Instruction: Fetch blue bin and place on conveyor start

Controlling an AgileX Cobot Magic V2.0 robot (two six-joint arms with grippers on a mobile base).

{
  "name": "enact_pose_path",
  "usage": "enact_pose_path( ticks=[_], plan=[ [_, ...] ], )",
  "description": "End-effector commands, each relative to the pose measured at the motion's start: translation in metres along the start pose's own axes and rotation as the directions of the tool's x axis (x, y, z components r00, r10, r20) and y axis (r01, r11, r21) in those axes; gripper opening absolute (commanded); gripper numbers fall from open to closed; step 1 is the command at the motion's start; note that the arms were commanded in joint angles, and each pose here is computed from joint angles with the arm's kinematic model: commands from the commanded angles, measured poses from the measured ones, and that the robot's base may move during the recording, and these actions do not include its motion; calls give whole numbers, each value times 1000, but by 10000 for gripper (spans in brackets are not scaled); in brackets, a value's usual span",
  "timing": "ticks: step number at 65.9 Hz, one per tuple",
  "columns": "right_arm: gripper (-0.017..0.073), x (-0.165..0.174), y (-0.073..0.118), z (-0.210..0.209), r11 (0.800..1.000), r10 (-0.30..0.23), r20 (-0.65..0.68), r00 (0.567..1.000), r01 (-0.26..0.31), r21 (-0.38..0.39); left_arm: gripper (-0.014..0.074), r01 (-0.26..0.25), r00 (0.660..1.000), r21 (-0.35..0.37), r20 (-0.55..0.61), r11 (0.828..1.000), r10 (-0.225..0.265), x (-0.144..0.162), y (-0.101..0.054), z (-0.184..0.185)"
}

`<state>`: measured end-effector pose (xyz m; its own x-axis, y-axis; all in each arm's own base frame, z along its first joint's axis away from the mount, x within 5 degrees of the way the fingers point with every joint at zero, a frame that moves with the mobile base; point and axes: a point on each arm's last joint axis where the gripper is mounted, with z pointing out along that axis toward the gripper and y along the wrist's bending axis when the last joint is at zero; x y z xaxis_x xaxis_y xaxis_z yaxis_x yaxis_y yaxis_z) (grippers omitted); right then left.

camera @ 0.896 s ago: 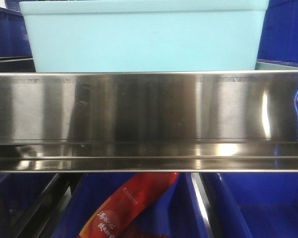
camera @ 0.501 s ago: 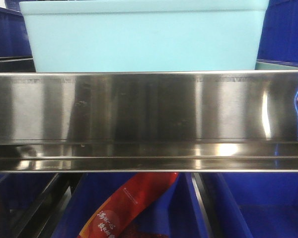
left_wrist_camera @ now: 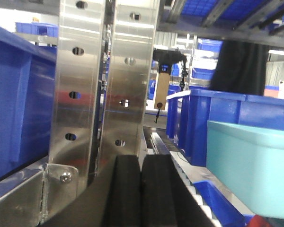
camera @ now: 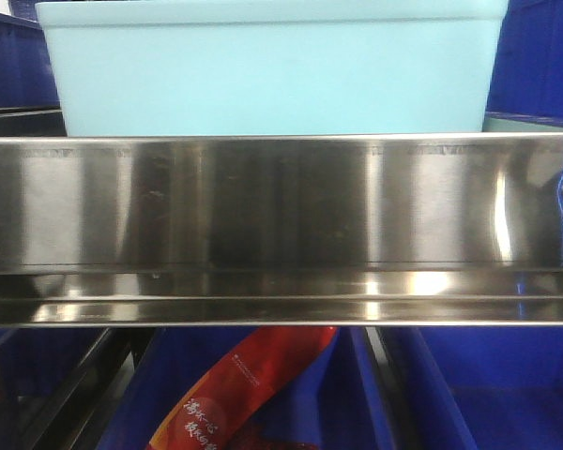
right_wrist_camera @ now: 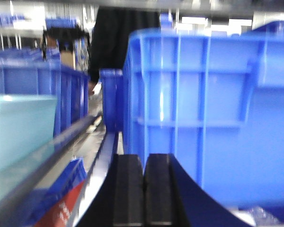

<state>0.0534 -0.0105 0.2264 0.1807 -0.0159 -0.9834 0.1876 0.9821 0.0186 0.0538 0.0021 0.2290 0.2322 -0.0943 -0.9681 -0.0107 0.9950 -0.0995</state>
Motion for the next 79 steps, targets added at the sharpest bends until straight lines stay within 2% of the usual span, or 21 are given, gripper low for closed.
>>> enact_pose_path(
  ticks=[1,7,12,17,25,30,33,39,41,43,47,53,57,62,68,69,73,79],
  plan=[
    [-162,-26,1,-2,1000,-6,78,997,6,-2,-111,2,999,10,38,1000,-2,-23,-3,0],
    [-154,-63,2,-8,1000,-5,62,998,6,-10,-98,-48,999,10,-8,999,48,-51,-6,-2],
    [-80,-85,3,-10,1000,-6,22,1000,6,-14,-31,-75,995,4,-72,997,75,-71,-7,1],
    [76,-96,3,-5,1000,-7,-30,1000,7,-16,86,-79,989,0,-127,997,78,-91,-9,8],
    [382,-99,3,11,1000,-7,-70,998,6,-14,334,-80,976,-4,-205,997,77,-104,-11,24],
    [522,-99,3,19,1000,-7,-76,997,6,-13,457,-72,967,3,-244,997,71,-105,-11,36],
    [566,-99,3,24,1000,-8,-89,996,7,-12,498,-68,964,24,-255,997,71,-107,-13,41],
    [547,-104,4,32,999,-31,-131,991,28,-24,511,-48,962,106,-264,993,74,-113,-20,48],
    [537,-107,5,36,998,-55,-149,987,51,-37,505,-51,960,141,-267,989,87,-115,-24,51],
    [525,-112,6,38,996,-76,-156,985,69,-53,496,-56,956,189,-272,980,107,-117,-28,56],
    [503,-120,9,44,992,-96,-176,980,80,-96,484,-36,951,268,-285,963,115,-123,-38,66],
    [485,-137,17,58,983,-93,-188,978,61,-171,472,-7,940,377,-313,926,134,-133,-57,83],
    [485,-148,25,70,970,-97,-216,972,44,-238,472,10,926,435,-345,900,157,-139,-73,98],
    [485,-158,37,86,949,-106,-272,956,16,-314,472,20,903,470,-388,882,187,-145,-91,119],
    [485,-168,53,110,927,-146,-361,921,0,-375,472,24,869,474,-446,880,216,-149,-105,144],
    [485,-169,55,113,925,-153,-374,915,-1,-381,472,26,853,474,-469,880,227,-146,-109,150],
    [485,-172,63,131,917,-179,-437,882,-11,-399,472,36,825,459,-514,888,233,-147,-118,170],
    [485,-183,74,160,920,-176,-531,829,-54,-388,472,92,773,385,-609,918,178,-149,-127,200]
  ],
)
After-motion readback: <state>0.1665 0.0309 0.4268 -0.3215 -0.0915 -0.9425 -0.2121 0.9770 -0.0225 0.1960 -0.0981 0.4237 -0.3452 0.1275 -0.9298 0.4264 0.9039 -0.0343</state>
